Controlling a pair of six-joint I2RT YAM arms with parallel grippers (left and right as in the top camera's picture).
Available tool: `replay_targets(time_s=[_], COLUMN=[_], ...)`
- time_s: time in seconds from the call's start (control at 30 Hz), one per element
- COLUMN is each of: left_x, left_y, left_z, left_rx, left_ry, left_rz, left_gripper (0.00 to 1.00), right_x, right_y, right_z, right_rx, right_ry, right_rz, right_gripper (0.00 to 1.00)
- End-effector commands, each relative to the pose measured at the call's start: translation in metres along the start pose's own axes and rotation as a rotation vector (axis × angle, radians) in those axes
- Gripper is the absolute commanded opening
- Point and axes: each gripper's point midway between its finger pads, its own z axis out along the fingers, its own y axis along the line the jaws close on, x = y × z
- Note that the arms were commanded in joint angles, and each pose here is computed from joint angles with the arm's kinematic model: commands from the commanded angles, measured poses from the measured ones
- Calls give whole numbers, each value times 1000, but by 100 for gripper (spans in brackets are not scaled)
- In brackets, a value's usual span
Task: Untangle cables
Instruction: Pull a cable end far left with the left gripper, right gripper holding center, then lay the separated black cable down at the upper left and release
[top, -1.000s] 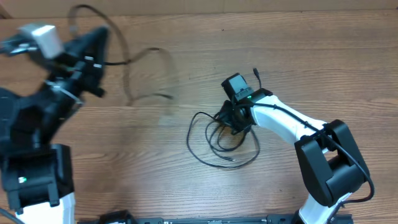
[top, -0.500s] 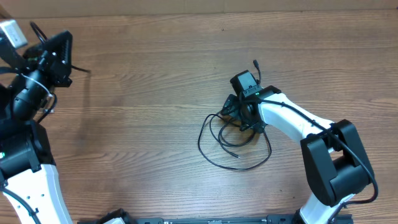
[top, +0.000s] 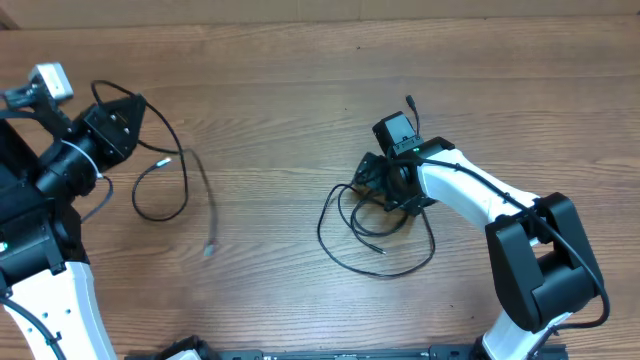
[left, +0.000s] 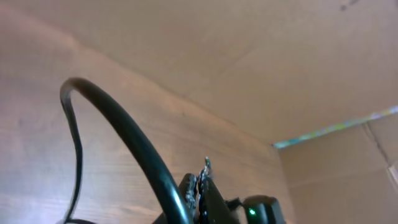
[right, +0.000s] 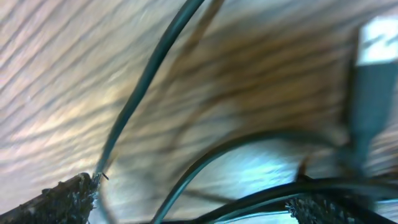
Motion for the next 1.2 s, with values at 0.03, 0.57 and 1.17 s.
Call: replay_targets(time_s=[0.03, 0.57, 1.17], left_x=[2, -100, -281], left_y=[-8, -3, 137], left_z=[-6, 28, 98], left_rx=[11, 57, -574], left_ry=[8, -292, -504], left_rz=[-90, 264, 447], left_gripper=[4, 4, 4], right_x=[22, 22, 22], right_y=[4, 4, 4], right_z=[7, 7, 7], right_rx=[-44, -44, -44], right_ry=[109, 109, 109], right_rz=[9, 9, 9], right_gripper=[100, 100, 100])
